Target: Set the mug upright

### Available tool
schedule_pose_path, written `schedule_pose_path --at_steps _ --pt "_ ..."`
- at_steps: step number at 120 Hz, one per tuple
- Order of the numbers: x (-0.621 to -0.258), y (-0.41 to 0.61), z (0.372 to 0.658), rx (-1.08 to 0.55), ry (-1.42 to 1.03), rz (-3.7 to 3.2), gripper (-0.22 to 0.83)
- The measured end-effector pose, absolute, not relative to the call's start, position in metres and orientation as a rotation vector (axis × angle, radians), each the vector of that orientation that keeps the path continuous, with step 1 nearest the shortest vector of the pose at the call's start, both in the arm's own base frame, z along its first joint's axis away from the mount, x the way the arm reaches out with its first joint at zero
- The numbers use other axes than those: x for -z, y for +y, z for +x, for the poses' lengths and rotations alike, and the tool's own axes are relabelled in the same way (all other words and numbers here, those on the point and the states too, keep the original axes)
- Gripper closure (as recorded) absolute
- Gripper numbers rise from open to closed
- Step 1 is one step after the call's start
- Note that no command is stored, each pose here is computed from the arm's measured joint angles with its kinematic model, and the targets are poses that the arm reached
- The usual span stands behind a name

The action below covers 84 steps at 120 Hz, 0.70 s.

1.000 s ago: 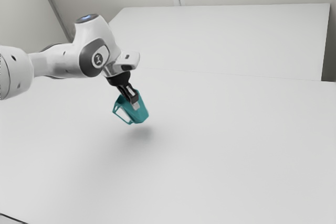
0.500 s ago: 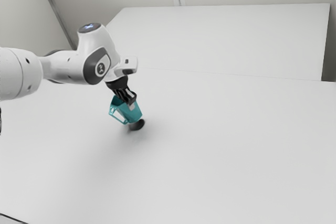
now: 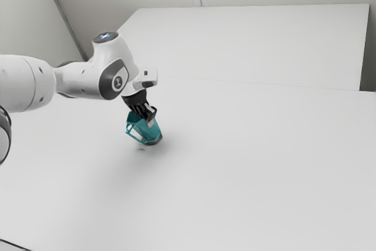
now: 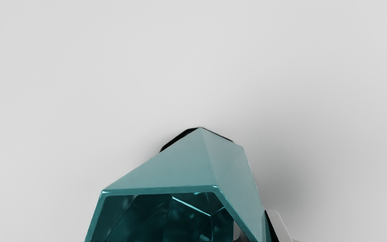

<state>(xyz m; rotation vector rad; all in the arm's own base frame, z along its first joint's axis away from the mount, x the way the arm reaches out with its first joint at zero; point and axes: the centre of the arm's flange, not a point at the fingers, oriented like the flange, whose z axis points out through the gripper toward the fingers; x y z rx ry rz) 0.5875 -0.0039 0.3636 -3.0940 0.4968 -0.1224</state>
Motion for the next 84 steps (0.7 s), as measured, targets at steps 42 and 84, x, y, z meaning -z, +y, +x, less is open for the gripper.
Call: schedule_pose_path --at_steps 42,84 --pt "-0.379 -0.004 0.588 0.186 0.468 -3.110 0.40" --pt "-0.488 -0.003 0.592 0.358 0.499 -3.073 0.15"
